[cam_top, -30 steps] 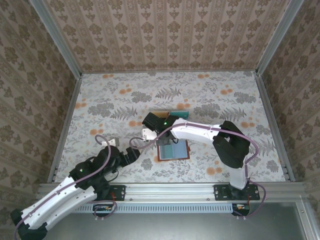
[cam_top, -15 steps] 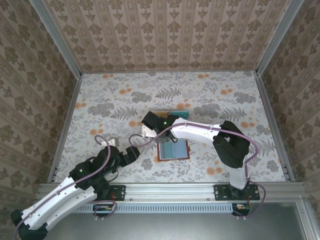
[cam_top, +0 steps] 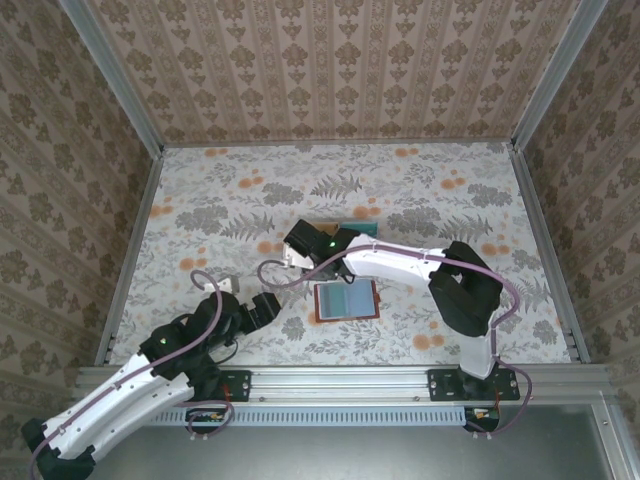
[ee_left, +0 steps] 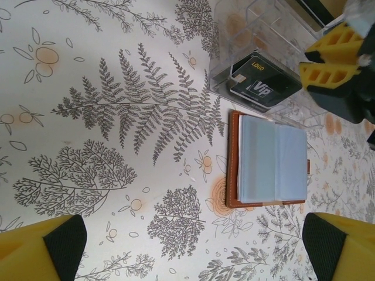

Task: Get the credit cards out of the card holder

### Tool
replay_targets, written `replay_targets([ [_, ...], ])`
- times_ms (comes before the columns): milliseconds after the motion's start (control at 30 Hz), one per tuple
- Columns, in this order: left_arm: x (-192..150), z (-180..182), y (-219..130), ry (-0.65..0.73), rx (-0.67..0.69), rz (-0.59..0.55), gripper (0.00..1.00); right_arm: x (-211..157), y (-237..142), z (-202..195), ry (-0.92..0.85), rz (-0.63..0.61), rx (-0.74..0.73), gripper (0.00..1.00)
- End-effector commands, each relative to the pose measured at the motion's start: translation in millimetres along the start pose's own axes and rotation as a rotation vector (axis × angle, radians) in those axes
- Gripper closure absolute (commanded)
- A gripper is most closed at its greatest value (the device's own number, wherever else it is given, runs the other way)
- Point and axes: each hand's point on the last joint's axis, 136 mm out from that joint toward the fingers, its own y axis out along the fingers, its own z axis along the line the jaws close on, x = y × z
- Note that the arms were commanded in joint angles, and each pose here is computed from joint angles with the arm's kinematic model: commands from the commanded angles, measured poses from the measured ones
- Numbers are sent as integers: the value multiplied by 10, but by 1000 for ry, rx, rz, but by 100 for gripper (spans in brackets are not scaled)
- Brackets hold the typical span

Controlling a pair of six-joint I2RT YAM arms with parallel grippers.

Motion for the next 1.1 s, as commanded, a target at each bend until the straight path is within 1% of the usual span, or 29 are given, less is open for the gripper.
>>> replay_targets([
  [0,-19,-59,73,-18,-18,16,5,-5,-371,-213,206,-94,-20,83],
  [100,-28,-137,146,-22,-27,34,7,-67,-542,-232,346,-155,2,85],
  [167,-40,-202,216,-23,-33,51,9,-176,-618,-221,460,-172,17,86],
  [233,-62,-274,292,-20,-41,71,12,-268,-692,-149,553,-189,72,86],
  [300,-78,-358,365,-14,-47,87,15,-372,-725,-63,635,-195,113,88],
  [400,-127,-492,493,13,-44,118,21,-566,-739,87,749,-179,159,90],
  [500,-193,-613,627,38,-39,148,23,-741,-726,263,868,-155,218,92],
  [667,-297,-781,840,61,-41,189,27,-1089,-551,572,1031,-56,268,93],
  [767,-347,-829,952,64,-34,207,28,-1250,-434,711,1146,-42,323,93],
  [867,-398,-890,1038,71,-33,227,29,-1309,-359,770,1199,-49,354,93],
  [1000,-447,-936,1133,84,-25,243,29,-1263,-289,811,1200,-43,387,92],
  [1067,-470,-947,1178,85,-23,252,31,-1234,-246,818,1200,-37,397,92],
])
